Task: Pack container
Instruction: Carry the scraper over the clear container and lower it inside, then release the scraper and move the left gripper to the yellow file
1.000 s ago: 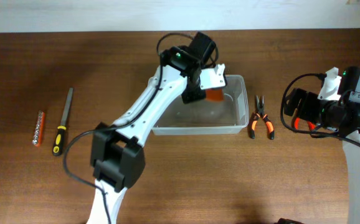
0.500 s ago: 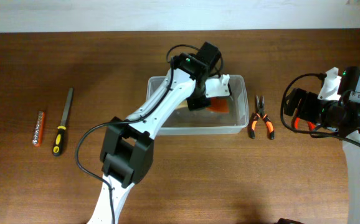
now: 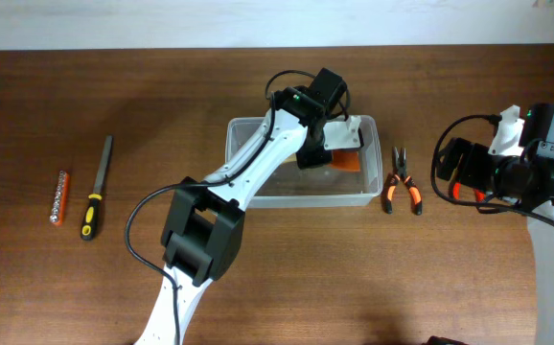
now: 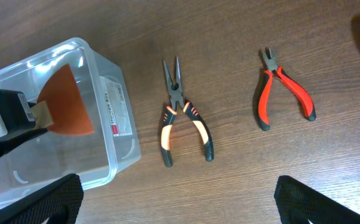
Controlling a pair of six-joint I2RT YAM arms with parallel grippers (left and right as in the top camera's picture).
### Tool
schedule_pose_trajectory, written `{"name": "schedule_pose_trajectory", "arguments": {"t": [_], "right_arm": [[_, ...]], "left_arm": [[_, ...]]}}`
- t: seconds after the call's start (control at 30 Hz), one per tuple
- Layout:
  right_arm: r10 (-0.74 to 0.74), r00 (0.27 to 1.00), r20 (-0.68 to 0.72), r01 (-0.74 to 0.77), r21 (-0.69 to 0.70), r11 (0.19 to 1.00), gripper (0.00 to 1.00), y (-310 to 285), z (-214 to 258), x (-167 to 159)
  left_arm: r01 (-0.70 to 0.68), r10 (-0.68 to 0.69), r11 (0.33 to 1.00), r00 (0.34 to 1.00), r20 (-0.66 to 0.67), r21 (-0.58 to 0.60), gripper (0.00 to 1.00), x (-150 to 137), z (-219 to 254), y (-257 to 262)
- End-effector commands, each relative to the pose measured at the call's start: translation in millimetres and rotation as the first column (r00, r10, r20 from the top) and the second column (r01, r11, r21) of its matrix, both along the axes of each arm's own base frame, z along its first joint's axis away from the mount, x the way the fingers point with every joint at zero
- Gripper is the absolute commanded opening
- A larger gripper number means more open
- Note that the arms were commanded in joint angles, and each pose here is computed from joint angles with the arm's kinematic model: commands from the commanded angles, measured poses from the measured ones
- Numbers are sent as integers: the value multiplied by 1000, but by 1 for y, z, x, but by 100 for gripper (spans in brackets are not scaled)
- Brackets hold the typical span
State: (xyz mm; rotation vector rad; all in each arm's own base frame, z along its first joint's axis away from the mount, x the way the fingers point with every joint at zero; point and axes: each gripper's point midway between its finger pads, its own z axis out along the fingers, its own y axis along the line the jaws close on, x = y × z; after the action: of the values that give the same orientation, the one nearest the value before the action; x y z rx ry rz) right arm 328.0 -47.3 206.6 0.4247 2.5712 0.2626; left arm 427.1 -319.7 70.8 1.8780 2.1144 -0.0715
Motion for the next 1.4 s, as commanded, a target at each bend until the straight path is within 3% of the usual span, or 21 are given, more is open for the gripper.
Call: {"name": "schedule_pose_trajectory", "arguments": {"t": [0.0, 0.63, 0.9, 0.97, 1.07, 1.13, 1.27, 1.37], "right_arm": [[5, 1000, 11, -5, 8, 1000, 99, 0, 5, 2], [5, 1000, 0, -5, 11, 1000, 99, 1, 3, 0], [5, 1000, -12, -4, 14, 1000, 99, 2, 2, -3], [5, 1000, -14, -4, 15, 1000, 99, 2, 2, -3], [5, 1000, -14, -4, 15, 1000, 99, 2, 2, -3], [5, 1000, -14, -4, 15, 1000, 99, 2, 2, -3], [5, 1000, -14, -5, 15, 1000, 99, 2, 2, -3], [4, 1000, -14, -4, 15, 1000, 99, 2, 2, -3]], "left_arm": [[34, -34, 999, 999, 14, -30, 2, 1, 5, -8], [61, -59, 997, 997, 47, -53, 2, 6, 8, -16], [28, -26, 998, 999, 34, -60, 38, 5, 8, -17], [6, -4, 998, 1000, 27, -65, 52, 5, 8, -17], [-2, 3, 998, 1000, 23, -65, 54, 4, 8, -16], [-4, 5, 998, 1000, 20, -62, 69, 3, 10, -15], [-14, 15, 998, 1000, 19, -55, 69, 0, 20, -10], [-128, 130, 990, 991, 33, -65, 69, 5, 39, 1]]}}
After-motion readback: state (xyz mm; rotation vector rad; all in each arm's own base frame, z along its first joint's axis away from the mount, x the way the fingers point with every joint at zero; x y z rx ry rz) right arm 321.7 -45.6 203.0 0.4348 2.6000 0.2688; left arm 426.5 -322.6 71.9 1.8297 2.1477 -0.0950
